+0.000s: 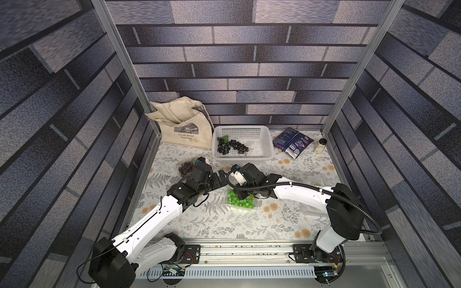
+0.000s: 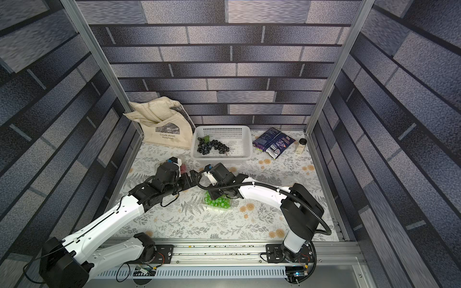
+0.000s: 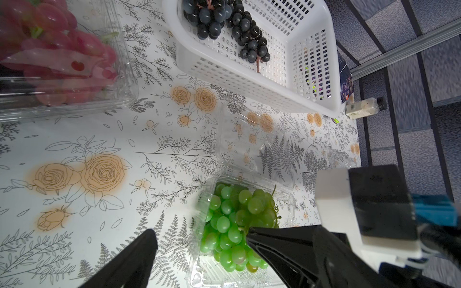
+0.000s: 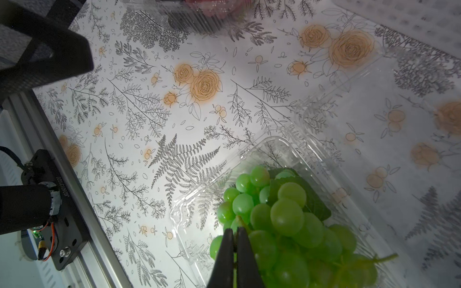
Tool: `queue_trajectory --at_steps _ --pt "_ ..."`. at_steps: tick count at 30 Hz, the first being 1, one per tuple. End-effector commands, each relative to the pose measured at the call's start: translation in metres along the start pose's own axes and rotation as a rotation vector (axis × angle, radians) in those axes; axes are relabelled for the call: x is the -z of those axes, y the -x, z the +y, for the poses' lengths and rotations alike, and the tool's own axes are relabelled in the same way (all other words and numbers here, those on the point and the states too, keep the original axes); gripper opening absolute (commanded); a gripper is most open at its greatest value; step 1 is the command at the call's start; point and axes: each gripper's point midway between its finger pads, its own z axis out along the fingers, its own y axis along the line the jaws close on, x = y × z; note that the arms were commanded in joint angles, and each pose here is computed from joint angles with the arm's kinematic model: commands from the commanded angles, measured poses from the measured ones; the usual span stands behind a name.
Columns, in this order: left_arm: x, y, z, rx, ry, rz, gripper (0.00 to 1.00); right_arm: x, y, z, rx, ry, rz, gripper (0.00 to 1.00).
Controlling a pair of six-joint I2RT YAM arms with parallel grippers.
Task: Pack grapes into containers
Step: Place the grape into the packing box.
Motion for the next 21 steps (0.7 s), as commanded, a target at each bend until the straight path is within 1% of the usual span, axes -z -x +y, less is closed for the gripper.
queue_trajectory --at_steps 1,3,4,5,6,7,8,9,10,11,13,18,21 --pt "0.003 -0.001 0.005 0.010 0.006 -0.007 1.00 -0.002 -0.008 0.000 -0.019 -0.006 0.016 0.00" --pt "0.003 -0.002 0.005 0.010 0.008 -0.007 1.00 0.004 -0.009 -0.003 -0.025 -0.023 0.011 0.00" --pt "0.004 -0.002 0.006 0.010 0.009 -0.007 1.00 0.003 -0.026 -0.010 -0.035 -0.045 0.043 0.00" --pt "0.004 -0.001 0.006 0.009 0.009 -0.008 1.00 0.006 -0.028 -0.011 -0.039 -0.051 0.043 0.02" --pt "0.003 -0.001 0.006 0.009 0.010 -0.009 1.00 0.009 -0.029 -0.012 -0.039 -0.058 0.041 0.06" --pt "0.003 -0.001 0.006 0.008 0.013 -0.008 1.00 0.012 -0.030 -0.012 -0.040 -0.059 0.038 0.12" --pt "0.003 -0.001 0.007 0.007 0.013 -0.009 1.00 0.015 -0.030 -0.012 -0.040 -0.061 0.035 0.17" --pt "0.002 -0.001 0.006 0.006 0.013 -0.005 1.00 0.018 -0.028 -0.011 -0.041 -0.059 0.029 0.23" --pt "0.001 -0.002 0.006 0.003 0.012 -0.003 1.00 0.022 -0.026 -0.010 -0.041 -0.055 0.019 0.32" --pt "0.001 -0.002 0.006 0.003 0.013 0.000 1.00 0.025 -0.023 -0.008 -0.041 -0.051 0.008 0.36" --pt "-0.001 -0.003 0.004 -0.001 0.010 0.010 1.00 0.037 -0.014 -0.004 -0.039 -0.043 -0.023 0.39" --pt "-0.007 -0.005 -0.002 -0.015 0.004 0.024 1.00 0.068 0.009 0.007 -0.033 -0.022 -0.105 0.51" --pt "-0.012 -0.008 -0.005 -0.027 0.001 0.039 1.00 0.080 0.012 0.006 -0.038 -0.032 -0.130 0.52"
